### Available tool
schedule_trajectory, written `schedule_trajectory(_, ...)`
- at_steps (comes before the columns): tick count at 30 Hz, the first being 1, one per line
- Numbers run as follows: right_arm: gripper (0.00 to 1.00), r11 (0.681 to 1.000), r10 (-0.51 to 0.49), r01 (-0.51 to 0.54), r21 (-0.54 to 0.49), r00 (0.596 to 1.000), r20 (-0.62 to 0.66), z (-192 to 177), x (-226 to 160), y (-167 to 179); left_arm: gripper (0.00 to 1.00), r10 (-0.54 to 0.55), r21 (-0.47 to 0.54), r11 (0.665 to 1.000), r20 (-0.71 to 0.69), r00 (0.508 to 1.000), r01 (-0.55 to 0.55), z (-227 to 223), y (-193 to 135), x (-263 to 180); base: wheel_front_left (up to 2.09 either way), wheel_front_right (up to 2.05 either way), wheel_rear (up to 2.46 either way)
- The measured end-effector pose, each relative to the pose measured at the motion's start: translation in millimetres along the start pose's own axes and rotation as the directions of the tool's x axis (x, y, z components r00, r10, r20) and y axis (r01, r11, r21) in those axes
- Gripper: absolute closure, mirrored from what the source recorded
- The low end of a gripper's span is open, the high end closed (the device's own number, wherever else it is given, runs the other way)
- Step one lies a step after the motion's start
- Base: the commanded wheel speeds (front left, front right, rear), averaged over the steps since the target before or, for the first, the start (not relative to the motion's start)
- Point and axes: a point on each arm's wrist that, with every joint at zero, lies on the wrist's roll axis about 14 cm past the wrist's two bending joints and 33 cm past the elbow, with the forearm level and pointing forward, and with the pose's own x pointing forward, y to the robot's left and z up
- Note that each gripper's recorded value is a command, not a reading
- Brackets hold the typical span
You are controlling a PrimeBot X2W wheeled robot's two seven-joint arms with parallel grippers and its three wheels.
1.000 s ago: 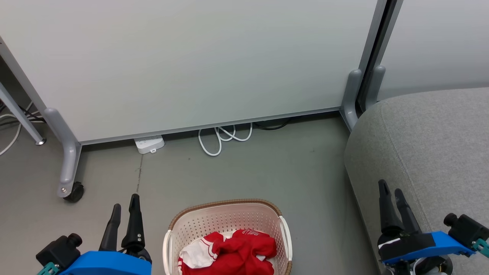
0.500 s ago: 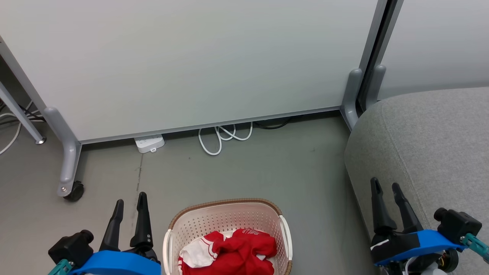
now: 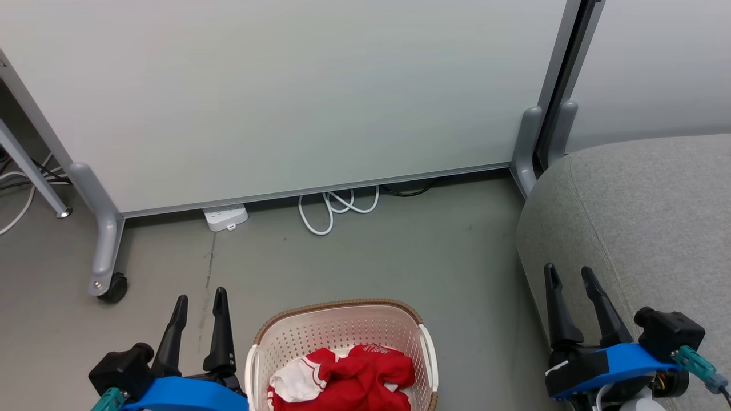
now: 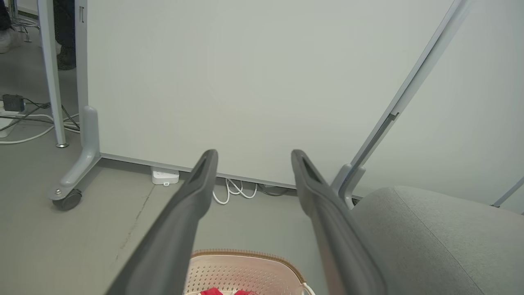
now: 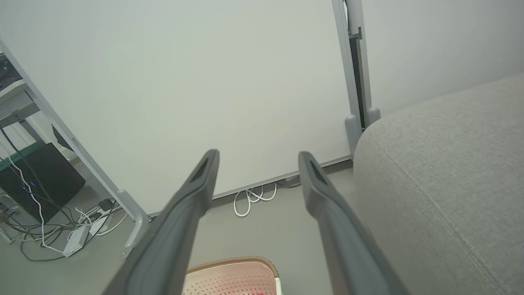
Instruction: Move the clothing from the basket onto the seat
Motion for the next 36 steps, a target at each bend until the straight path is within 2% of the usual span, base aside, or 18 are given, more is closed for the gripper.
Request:
schedule_trajectory(14,0.00,0.991,0.042,-0.040,-0.128,0.999,0.012,3,2,10,0.00,-0.025,0.111,0.994,0.012,1.000,0.023,-1,-6,-2,0.00,0.00,0.00)
schedule_trajectory(36,0.00,0.953,0.083,-0.072,-0.294,0.996,0.025,7,3,17,0.00,-0.035,0.196,0.980,0.032,0.999,0.028,-3,-9,-4,0.00,0.00,0.00)
